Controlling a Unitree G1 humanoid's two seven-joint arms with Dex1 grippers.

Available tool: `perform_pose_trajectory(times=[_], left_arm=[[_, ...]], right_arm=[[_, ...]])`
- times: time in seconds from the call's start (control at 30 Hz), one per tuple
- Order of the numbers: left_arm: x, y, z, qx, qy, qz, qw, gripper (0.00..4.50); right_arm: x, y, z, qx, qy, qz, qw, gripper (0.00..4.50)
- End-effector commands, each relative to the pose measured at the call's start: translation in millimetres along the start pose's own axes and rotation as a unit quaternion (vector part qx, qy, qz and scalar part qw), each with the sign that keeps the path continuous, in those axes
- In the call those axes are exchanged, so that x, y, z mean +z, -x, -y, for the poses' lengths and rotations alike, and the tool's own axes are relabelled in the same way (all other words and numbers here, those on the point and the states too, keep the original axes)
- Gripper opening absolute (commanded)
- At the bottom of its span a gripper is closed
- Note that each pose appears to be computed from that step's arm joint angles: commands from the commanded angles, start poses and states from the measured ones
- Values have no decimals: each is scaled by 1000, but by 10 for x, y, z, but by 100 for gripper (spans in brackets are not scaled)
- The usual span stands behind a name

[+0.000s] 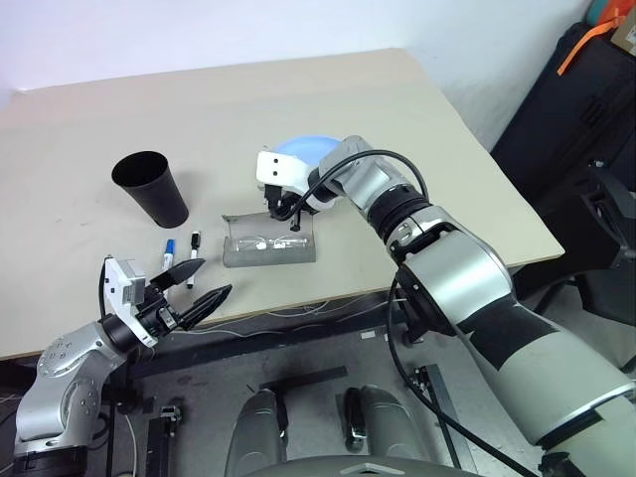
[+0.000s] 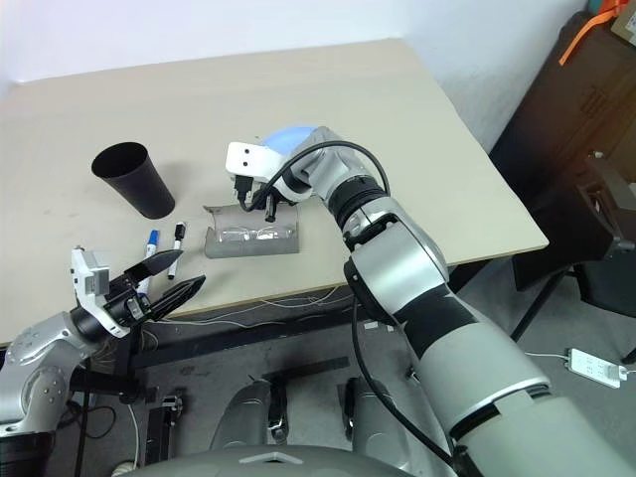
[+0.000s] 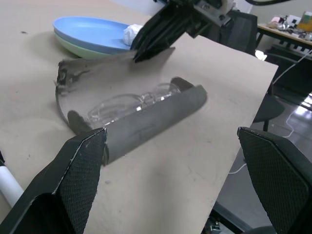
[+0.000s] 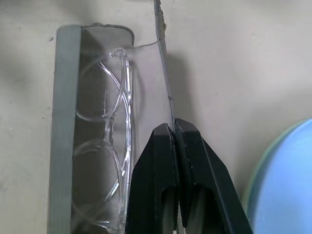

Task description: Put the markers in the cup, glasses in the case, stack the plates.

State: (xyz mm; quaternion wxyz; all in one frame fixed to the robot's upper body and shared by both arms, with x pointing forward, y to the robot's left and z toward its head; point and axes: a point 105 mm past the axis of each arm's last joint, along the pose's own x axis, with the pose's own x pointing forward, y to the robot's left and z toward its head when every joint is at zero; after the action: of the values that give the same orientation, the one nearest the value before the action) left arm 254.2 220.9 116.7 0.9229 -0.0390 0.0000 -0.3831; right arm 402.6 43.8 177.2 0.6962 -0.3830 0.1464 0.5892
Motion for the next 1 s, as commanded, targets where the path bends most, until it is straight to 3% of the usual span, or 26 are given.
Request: perform_pose_trajectory(times=[0.03,0.37,0.67,0.8,1.0], left_arm=[[58,-20,16,-9,-14,9,1000,450],[72,-35,-17,-14,-17,6,1000,450],[68,-73,-15,-20,-16,6,1000,450],[69,-76,-13,-20,-16,6,1000,450],[59,-63,-14,-18,-16,5,1000,450]], right_arm=[[284,133,69,-6,34,40,999,1],[87,68,-71,20,27,38,999,1],[-34,23,-11,-32,21,35,999,1],[-34,57,-20,-28,21,43,998,102],[-3,132,-30,-22,15,48,998,312]])
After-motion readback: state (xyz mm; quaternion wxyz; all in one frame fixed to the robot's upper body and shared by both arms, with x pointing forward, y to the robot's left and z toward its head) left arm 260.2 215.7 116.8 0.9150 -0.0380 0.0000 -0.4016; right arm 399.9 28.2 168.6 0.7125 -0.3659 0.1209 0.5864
